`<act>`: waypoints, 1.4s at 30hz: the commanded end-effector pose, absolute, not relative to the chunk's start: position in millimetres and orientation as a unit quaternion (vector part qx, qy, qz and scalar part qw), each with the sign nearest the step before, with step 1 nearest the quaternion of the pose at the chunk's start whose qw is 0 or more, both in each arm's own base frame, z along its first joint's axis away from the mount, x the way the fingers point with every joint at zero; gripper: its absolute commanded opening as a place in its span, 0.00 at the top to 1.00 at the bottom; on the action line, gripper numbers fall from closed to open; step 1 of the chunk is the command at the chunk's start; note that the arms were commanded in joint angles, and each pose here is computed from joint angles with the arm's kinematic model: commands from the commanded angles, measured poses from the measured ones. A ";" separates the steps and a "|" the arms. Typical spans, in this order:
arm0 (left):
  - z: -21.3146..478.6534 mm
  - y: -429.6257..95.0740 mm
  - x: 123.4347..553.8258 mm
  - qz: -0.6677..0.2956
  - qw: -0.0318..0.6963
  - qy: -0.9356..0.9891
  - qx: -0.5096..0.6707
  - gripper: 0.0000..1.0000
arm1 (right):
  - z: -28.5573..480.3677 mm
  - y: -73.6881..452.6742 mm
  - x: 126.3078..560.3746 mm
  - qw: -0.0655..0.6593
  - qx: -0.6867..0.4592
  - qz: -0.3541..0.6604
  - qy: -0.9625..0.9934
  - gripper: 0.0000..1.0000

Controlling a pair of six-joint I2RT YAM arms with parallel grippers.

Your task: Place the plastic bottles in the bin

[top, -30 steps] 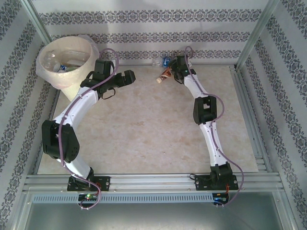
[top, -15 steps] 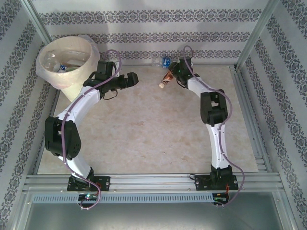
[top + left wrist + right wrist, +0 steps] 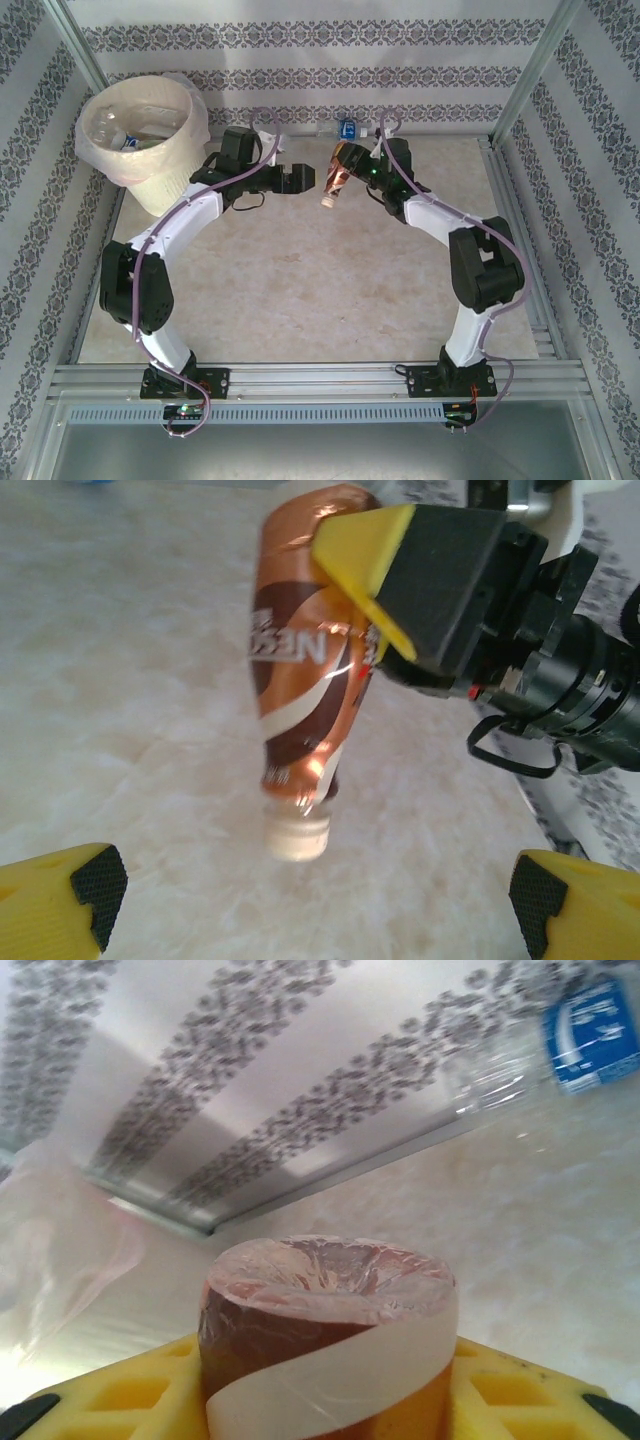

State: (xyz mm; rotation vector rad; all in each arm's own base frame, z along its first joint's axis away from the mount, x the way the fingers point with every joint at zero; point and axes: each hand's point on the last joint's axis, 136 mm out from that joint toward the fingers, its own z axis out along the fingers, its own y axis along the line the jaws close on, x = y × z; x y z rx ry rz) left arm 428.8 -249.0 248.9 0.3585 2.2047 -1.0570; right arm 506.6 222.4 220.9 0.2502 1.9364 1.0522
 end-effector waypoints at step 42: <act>257.5 -288.3 445.7 -0.429 0.380 0.798 0.185 0.46 | 334.3 241.5 481.2 0.446 0.056 0.566 0.691 0.09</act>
